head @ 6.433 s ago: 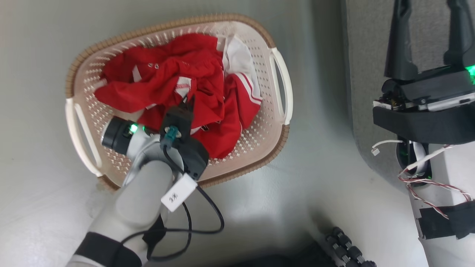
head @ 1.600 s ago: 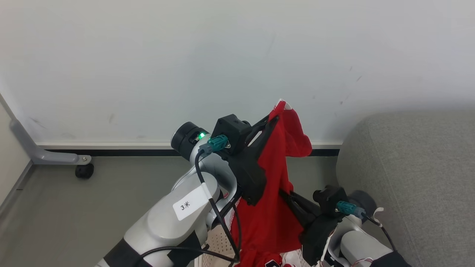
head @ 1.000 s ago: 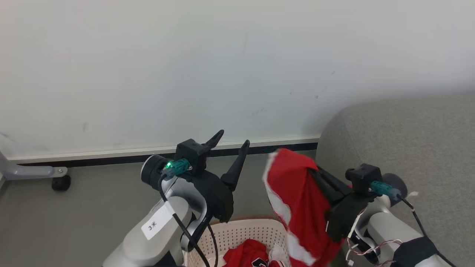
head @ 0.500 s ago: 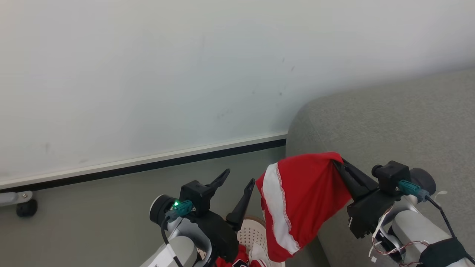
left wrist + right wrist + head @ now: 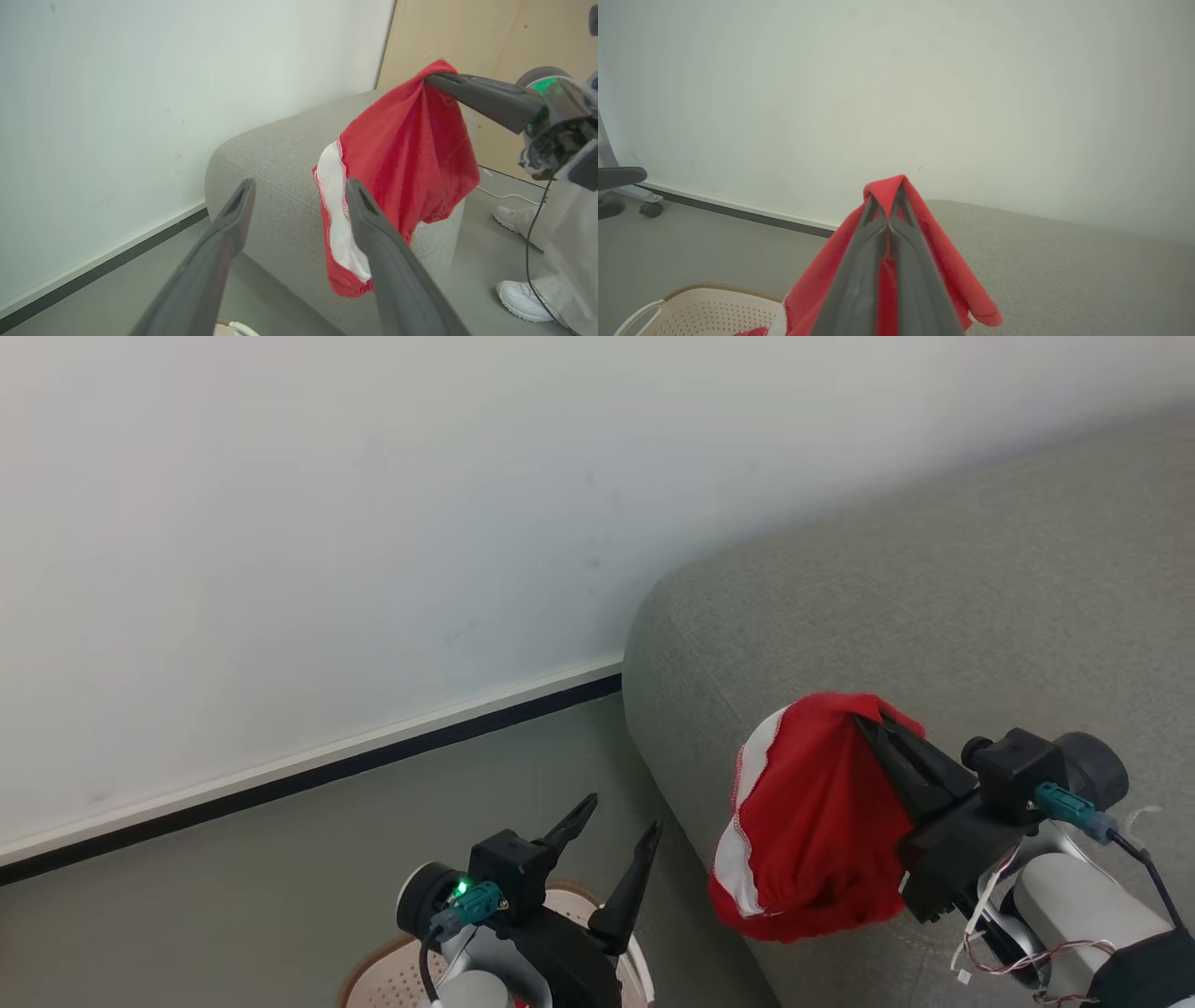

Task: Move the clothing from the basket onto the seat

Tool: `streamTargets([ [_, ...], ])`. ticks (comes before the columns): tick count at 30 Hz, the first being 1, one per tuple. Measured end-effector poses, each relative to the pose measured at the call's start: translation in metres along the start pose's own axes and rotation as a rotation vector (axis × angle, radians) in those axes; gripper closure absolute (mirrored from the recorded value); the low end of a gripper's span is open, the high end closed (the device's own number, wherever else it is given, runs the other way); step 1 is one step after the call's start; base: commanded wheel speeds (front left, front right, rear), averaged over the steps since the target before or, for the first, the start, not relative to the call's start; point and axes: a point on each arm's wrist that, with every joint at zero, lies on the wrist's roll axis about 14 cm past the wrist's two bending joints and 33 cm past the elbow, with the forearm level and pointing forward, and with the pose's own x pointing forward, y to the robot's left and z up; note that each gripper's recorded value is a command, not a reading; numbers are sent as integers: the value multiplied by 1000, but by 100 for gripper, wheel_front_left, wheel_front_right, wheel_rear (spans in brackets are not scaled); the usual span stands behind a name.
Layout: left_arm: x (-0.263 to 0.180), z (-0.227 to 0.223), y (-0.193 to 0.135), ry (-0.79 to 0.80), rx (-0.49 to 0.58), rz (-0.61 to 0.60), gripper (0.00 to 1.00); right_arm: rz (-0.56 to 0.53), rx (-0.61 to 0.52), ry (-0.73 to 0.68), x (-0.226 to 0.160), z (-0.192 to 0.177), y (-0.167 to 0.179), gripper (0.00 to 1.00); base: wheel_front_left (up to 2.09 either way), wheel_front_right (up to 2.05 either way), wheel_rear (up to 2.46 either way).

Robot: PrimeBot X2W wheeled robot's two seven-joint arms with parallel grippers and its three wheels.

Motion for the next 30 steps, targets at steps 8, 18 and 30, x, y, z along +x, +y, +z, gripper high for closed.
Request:
streamTargets([
  [8, 11, -16, -19, 34, -20, -68, 0, -68, -30, 14, -13, -2, -26, 100, 0, 0, 0],
  [18, 18, -31, -12, 57, -31, -93, 0, -122, -102, -29, 20, 25, -67, 100, 0, 0, 0],
  [30, 31, -42, 27, 68, -13, -67, 0, -262, -228, -82, 88, 83, -158, 100, 0, 0, 0],
])
